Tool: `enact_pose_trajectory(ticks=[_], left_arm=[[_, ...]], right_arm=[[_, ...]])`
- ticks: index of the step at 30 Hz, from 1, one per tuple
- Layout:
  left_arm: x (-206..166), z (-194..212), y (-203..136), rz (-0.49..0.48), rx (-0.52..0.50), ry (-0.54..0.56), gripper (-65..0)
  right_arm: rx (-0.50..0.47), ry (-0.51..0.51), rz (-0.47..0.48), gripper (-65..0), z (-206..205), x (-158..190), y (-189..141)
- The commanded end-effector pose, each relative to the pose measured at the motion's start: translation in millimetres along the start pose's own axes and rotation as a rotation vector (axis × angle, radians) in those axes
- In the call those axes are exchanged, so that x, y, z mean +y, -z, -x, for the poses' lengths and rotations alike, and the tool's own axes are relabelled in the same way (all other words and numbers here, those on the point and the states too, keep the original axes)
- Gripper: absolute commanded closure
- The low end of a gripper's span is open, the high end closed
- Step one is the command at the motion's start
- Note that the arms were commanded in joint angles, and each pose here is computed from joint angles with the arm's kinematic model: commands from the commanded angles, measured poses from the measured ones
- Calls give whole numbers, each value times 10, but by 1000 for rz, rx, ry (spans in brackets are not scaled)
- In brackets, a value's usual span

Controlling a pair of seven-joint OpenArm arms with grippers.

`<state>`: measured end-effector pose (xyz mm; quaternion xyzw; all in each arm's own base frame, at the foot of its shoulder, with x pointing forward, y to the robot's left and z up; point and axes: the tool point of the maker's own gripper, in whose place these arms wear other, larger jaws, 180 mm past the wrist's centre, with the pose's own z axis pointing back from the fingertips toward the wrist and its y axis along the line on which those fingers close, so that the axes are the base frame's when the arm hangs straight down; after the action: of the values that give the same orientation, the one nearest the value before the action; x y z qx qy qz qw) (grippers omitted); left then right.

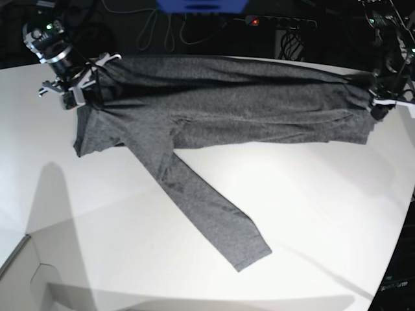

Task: Layout the t-shirt on the table in an organized manner, then fold the t-shirt properly
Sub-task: 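Drag the folded shirt with both grippers toward the robot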

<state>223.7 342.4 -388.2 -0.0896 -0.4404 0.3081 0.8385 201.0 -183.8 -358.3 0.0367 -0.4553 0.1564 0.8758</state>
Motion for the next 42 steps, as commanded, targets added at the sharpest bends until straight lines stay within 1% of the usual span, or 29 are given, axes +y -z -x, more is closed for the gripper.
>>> enact_pose_trajectory(ticks=[1, 4, 6, 13, 18, 21, 23, 29, 32, 34, 37, 42], left_arm=[[-50, -157, 16, 20, -40, 13, -1], [-30, -97, 104, 18, -21, -20, -1], [-37, -106, 140, 20, -23, -30, -1], [-124, -247, 195, 40, -53, -33, -1], [-134, -298, 201, 42, -69, -34, -1], [-202, -388, 237, 57, -86, -35, -1], [-219, -409, 245, 61, -91, -36, -1], [-225, -468, 247, 62, -104, -30, -1], [-201, -545, 233, 58, -112, -10, -1], [-204, -555, 234, 59, -114, -8, -1], [-251, -639, 256, 69, -132, -10, -1], [-164, -600, 297, 53, -109, -16, -1]], right_arm=[[-24, -3, 21, 0, -50, -74, -61], [-16, -1, 29, 0, -23, -96, -82], [9, 3, 32, 0, 68, -99, -136], [57, 17, 17, 0, 245, -7, -241], [29, 26, 9, 0, 242, 38, -289], [11, 44, 8, 0, 227, 77, -285], [18, 49, 2, 0, 247, 100, -271], [66, 71, -52, 0, 449, 262, -181], [129, 31, -73, 0, 618, 355, -142], [144, 26, -77, 0, 662, 370, -137], [135, 15, -63, 0, 621, 322, -152], [107, -30, -36, 0, 463, 244, -252]])
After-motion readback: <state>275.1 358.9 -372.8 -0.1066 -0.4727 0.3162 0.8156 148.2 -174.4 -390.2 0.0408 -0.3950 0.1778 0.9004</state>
